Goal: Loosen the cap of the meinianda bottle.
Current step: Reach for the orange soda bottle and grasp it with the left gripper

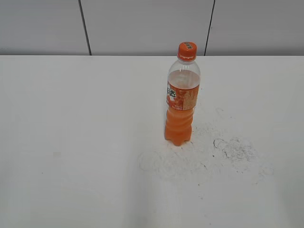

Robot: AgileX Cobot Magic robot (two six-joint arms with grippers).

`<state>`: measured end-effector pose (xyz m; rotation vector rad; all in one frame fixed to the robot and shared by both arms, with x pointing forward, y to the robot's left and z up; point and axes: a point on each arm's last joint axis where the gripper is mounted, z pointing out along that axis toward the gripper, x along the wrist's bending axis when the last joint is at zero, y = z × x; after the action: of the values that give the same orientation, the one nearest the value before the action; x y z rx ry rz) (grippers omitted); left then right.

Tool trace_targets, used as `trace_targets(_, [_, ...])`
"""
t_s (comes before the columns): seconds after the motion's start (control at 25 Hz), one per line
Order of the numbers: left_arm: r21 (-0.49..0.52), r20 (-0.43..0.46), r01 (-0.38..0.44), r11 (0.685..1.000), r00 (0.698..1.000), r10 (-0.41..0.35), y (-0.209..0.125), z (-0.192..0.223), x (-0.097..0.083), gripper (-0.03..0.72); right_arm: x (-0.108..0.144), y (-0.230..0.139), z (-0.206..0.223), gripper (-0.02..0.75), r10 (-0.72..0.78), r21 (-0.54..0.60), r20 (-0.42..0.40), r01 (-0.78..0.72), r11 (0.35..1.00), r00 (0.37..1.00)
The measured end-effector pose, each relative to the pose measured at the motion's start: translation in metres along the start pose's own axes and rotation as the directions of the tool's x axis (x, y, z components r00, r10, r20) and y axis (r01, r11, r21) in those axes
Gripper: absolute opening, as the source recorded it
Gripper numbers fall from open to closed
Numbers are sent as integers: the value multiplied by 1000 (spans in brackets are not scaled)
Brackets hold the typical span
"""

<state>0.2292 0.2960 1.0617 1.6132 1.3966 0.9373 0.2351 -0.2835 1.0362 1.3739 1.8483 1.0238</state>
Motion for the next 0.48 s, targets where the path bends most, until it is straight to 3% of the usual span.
trace_targets(0.48, [1, -1, -1, 1000, 1000, 1, 5, 1, 1, 587, 0, 0, 0, 526, 0, 0, 0, 0, 1000, 1000])
